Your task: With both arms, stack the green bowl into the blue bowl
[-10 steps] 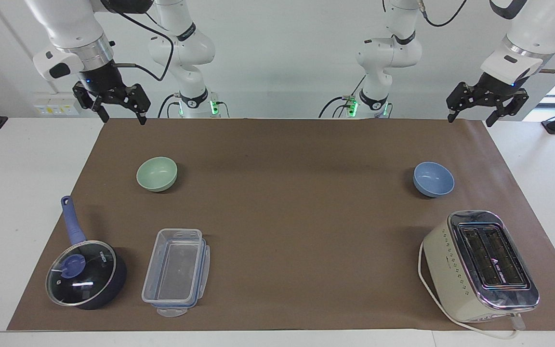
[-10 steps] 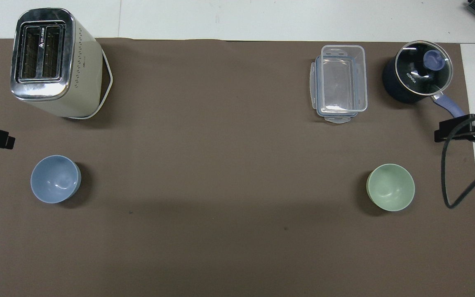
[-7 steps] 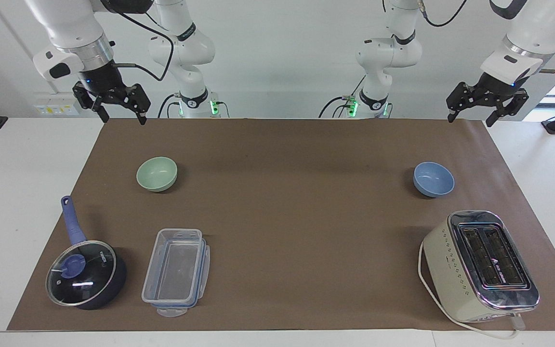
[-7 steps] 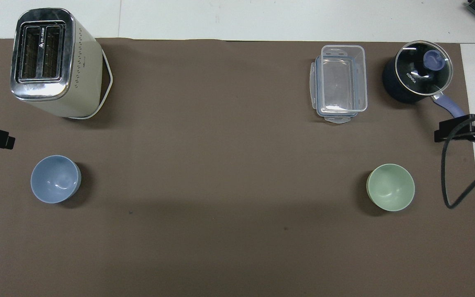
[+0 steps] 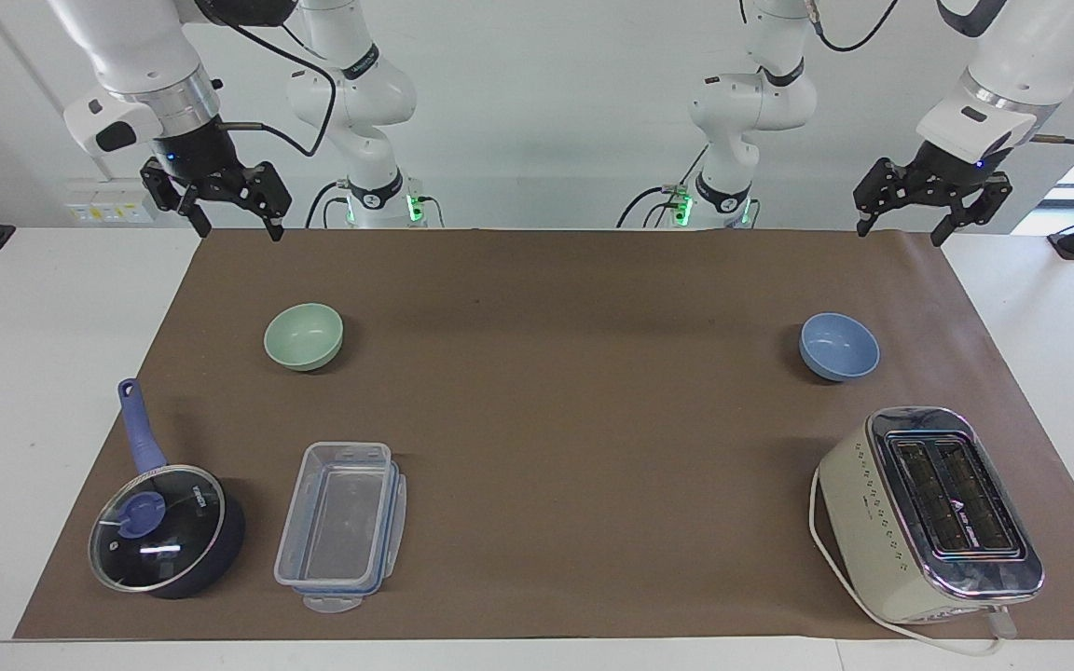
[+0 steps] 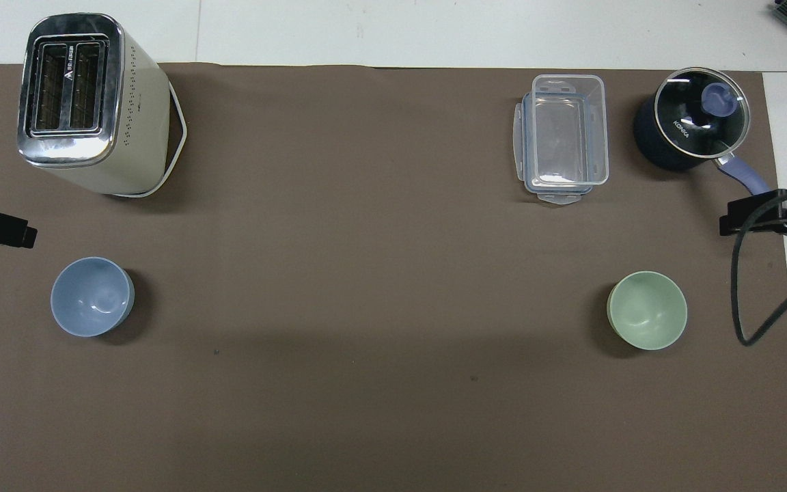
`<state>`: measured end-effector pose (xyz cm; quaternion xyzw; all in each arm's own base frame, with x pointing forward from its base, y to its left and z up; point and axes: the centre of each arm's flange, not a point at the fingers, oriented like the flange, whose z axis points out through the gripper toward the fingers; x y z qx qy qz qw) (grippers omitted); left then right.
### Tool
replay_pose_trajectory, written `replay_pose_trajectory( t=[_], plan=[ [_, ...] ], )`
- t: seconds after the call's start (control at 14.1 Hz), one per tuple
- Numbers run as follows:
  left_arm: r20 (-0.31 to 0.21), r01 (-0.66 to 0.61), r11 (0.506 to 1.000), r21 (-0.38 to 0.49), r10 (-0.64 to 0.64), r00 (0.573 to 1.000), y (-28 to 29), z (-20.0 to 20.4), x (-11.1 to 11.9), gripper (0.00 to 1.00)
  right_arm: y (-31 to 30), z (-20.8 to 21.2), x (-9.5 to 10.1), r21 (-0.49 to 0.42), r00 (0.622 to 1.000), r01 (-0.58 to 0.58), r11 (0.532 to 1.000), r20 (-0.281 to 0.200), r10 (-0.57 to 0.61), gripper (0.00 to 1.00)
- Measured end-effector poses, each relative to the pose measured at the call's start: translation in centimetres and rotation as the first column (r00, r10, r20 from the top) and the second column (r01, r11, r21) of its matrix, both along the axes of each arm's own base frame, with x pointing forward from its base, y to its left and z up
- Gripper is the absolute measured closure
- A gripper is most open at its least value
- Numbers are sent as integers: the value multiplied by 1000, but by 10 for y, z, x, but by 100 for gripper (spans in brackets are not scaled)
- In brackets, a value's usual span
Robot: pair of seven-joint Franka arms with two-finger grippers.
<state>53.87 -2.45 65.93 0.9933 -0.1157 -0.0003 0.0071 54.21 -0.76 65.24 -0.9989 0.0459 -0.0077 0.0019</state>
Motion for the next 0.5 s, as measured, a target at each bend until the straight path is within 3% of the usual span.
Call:
replay_pose_trajectory(
  t=[0.5],
  plan=[
    [0, -4, 1000, 0, 4, 1000, 2, 0, 0, 0, -5, 0, 0, -35, 998, -61, 998, -2, 61, 0]
  ],
)
